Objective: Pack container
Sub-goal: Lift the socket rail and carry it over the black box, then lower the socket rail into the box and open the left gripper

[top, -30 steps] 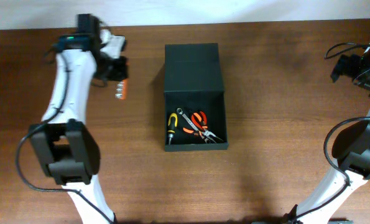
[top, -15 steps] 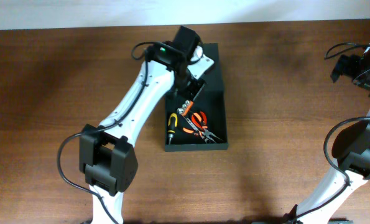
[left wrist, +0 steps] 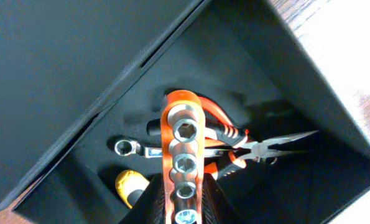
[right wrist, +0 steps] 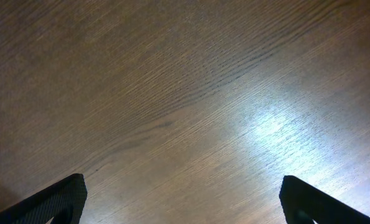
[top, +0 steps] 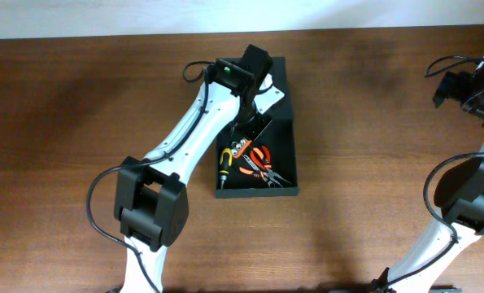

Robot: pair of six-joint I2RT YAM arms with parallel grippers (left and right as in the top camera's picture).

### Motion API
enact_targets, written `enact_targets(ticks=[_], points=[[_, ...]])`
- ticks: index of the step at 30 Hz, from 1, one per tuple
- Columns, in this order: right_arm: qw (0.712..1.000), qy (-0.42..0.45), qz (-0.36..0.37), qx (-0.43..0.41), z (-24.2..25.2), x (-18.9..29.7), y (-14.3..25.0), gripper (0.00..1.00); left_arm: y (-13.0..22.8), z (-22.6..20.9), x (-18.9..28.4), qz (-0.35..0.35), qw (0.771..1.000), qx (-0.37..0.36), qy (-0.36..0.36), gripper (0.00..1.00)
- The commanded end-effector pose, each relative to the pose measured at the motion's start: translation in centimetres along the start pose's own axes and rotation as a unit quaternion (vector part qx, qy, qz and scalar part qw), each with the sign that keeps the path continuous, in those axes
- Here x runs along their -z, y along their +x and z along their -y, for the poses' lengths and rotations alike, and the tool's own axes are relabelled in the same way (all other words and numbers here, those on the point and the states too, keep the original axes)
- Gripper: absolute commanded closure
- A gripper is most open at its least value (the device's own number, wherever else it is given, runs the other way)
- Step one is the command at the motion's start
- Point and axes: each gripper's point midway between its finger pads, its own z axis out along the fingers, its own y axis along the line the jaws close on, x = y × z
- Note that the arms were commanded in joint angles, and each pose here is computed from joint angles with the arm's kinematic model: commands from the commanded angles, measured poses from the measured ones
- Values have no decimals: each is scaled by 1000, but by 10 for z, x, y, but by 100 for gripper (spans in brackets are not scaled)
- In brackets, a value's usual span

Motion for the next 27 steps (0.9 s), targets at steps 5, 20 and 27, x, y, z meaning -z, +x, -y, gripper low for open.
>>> enact_targets(ticks=[5, 20, 27], points=[[1000, 2, 5, -7, 3, 3, -1, 1, -4, 18, 5, 13, 997, -61, 52, 80], [1000, 2, 5, -7, 3, 3, -1, 1, -5, 12, -54, -14, 993, -91, 72, 80], [1000, 2, 5, -7, 3, 3, -1, 1, -7, 11, -59, -11, 993, -90, 71, 79]])
